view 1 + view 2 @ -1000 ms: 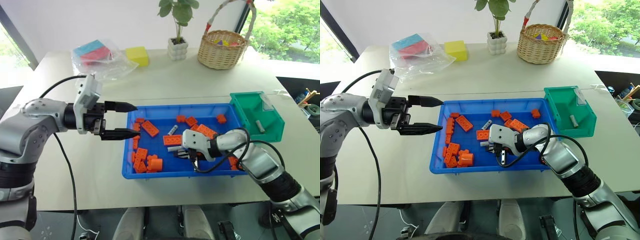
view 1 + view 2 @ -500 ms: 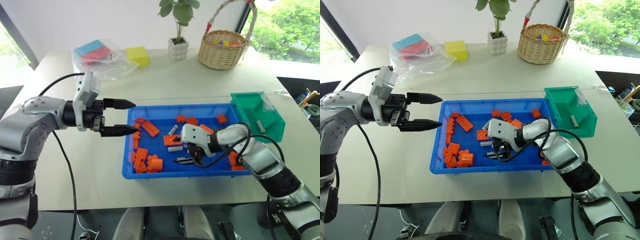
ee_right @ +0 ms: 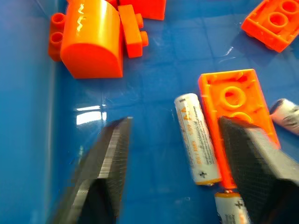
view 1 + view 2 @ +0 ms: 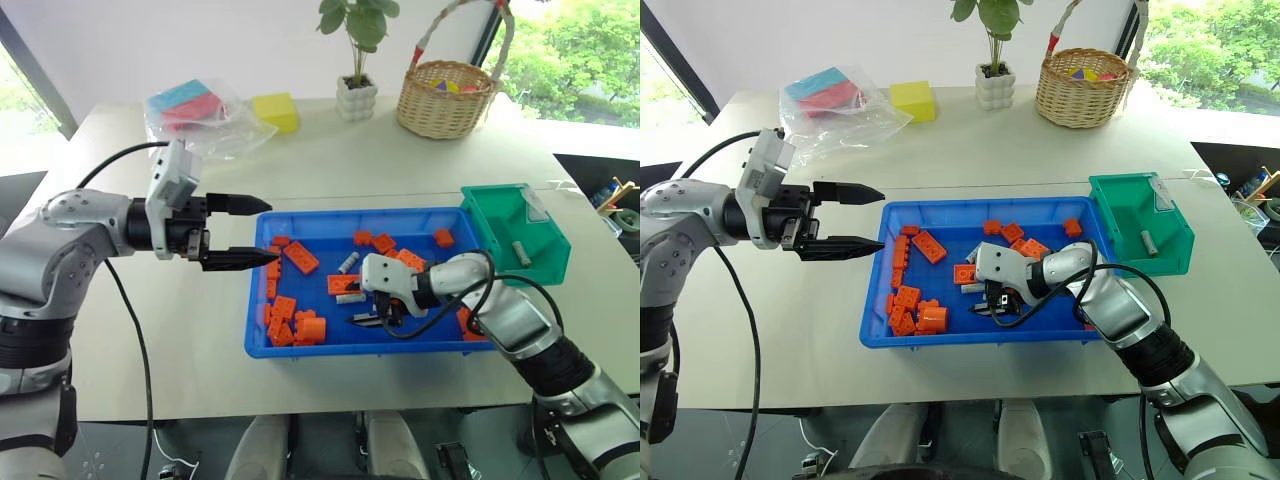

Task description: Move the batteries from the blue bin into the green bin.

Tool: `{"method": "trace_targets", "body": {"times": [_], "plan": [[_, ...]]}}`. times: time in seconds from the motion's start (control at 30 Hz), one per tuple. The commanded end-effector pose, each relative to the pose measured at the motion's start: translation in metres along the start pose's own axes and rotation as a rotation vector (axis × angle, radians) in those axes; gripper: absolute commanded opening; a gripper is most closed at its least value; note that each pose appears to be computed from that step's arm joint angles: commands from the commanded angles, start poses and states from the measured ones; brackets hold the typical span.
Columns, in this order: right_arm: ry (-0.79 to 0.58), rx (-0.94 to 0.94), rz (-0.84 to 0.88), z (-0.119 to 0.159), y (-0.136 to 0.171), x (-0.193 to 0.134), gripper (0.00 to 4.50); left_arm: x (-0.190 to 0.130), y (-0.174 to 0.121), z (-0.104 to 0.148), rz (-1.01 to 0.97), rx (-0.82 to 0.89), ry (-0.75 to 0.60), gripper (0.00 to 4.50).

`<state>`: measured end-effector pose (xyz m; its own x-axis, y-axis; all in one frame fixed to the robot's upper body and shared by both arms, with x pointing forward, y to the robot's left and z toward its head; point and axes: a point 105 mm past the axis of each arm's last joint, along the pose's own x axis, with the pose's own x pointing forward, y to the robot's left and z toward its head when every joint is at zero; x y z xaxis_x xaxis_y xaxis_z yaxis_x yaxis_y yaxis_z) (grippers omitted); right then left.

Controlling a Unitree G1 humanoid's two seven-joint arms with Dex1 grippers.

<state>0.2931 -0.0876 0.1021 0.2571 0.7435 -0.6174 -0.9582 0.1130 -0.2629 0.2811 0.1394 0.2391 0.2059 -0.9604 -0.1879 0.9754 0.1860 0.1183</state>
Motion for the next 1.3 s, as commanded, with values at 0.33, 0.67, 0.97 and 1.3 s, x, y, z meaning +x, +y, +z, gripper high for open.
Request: {"method": "trace_targets", "body": {"times": [0.33, 0.67, 0.97, 1.3], "plan": [[-0.055, 0.008, -0.096, 0.019, -0.016, -0.007, 1.86, -0.001, 0.001, 0.007, 0.003, 0.044, -0.017, 4.50], [-0.089, -0.021, -0.096, 0.040, -0.006, -0.024, 1.86, 0.000, 0.002, 0.006, -0.003, 0.051, -0.014, 4.50], [-0.059, 0.036, -0.119, 0.028, 0.000, -0.023, 4.06, 0.004, 0.002, 0.007, -0.014, 0.057, -0.019, 4.50], [-0.025, 0.071, -0.121, 0.012, 0.009, -0.017, 4.06, 0.002, -0.002, 0.005, -0.037, 0.050, 0.001, 4.50]]}}
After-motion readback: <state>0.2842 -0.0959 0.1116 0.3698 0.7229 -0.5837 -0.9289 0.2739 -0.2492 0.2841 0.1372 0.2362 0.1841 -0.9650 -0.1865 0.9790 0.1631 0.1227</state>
